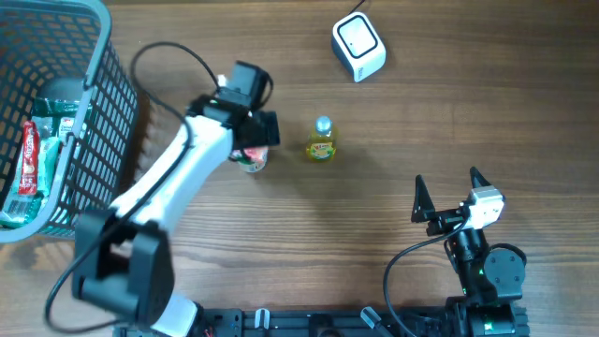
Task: Scan the item barcode
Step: 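Lift the green-lidded jar out and place it beside the bottle, then push the jar with the left gripper toward the yellow bottle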
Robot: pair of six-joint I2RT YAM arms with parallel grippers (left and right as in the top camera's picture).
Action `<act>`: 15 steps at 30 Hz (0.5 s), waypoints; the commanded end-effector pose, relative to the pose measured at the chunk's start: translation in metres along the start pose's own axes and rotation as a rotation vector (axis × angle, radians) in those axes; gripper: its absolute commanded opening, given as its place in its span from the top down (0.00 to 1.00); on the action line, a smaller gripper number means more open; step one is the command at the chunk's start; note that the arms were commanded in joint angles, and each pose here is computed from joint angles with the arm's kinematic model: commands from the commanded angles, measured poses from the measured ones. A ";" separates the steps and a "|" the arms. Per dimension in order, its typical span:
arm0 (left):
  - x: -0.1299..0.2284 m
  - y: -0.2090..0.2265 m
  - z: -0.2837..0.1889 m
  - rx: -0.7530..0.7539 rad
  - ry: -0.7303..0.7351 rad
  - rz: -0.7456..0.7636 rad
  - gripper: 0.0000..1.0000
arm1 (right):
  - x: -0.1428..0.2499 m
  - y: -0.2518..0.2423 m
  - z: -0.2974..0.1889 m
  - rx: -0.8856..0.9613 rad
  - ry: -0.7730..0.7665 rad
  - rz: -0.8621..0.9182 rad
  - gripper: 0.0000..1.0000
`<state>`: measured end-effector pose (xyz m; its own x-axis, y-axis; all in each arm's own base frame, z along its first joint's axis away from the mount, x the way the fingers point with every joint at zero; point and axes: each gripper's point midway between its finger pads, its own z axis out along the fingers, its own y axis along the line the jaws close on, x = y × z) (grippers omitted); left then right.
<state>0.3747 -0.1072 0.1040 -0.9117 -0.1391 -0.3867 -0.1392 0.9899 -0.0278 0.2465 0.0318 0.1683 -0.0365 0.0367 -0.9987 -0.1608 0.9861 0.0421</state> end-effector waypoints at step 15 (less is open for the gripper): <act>-0.031 0.095 -0.071 -0.062 -0.066 -0.133 0.94 | -0.001 0.002 0.000 -0.011 -0.006 -0.012 0.00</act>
<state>0.3671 -0.0125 0.2177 -0.7917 -0.2917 -0.5367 -0.2967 0.9517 -0.0795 0.2465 0.0318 0.1683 -0.0365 0.0367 -0.9987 -0.1608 0.9861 0.0421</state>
